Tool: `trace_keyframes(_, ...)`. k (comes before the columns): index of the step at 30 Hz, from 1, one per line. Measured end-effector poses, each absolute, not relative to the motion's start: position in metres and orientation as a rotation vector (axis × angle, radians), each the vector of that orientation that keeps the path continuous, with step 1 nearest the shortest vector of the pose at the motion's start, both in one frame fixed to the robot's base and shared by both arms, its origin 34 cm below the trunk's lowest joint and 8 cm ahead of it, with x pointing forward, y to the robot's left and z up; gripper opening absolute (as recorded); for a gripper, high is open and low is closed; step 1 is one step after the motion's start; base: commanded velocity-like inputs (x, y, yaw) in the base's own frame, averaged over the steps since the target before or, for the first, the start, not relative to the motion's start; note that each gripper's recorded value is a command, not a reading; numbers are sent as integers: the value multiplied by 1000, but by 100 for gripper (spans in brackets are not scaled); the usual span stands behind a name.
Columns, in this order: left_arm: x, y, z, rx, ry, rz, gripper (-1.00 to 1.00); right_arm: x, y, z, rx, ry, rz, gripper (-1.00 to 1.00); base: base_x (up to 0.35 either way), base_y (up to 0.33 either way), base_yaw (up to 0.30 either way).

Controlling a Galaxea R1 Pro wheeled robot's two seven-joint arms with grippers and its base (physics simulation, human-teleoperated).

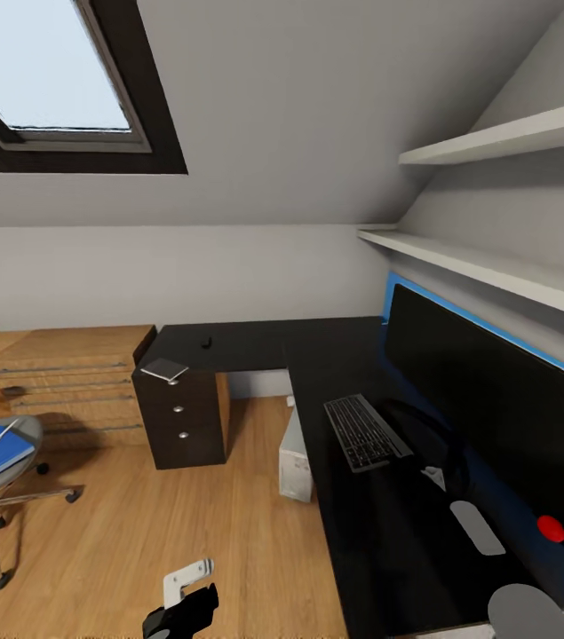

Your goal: In the bedroom, organize the workspace by keeping the computer under the desk, ensuring the monitor is on the desk, placing the keyboard on the desk next to the monitor, placing the mouse on the desk next to the keyboard, moving the folder from the swivel chair onto the desk next to the mouse, stacking the notebook on top of the folder with the pen on top of the notebook, and positioning the swivel chair next to the desk.

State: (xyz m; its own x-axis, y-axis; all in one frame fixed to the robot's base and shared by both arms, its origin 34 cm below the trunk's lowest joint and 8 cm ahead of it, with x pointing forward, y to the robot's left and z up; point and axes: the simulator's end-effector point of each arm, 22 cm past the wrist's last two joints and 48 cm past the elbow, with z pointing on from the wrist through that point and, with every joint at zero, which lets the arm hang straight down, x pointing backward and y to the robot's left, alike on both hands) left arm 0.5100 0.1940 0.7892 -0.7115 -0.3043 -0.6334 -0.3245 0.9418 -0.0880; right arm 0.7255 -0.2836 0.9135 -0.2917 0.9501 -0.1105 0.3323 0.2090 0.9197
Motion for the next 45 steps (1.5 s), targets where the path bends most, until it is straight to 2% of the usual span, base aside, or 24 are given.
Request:
trace_keyframes(15, 509, 194, 789, -443, 2410, 39, 100, 725, -283, 913, 1201, 1762, 1079, -100, -24, -24, 0)
trace_keyframes(16, 510, 194, 789, -443, 2410, 39, 100, 725, -283, 913, 1201, 1763, 1079, 100, 0, 0, 0)
trace_keyframes(31, 510, 194, 789, -444, 2408, 39, 100, 726, -283, 914, 1199, 1759, 1081, 100, -2, 0, 0)
trace_keyframes(45, 510, 194, 790, -443, 2407, 40, 100, 726, -283, 914, 1198, 1759, 1080, 100, -114, -44, 0)
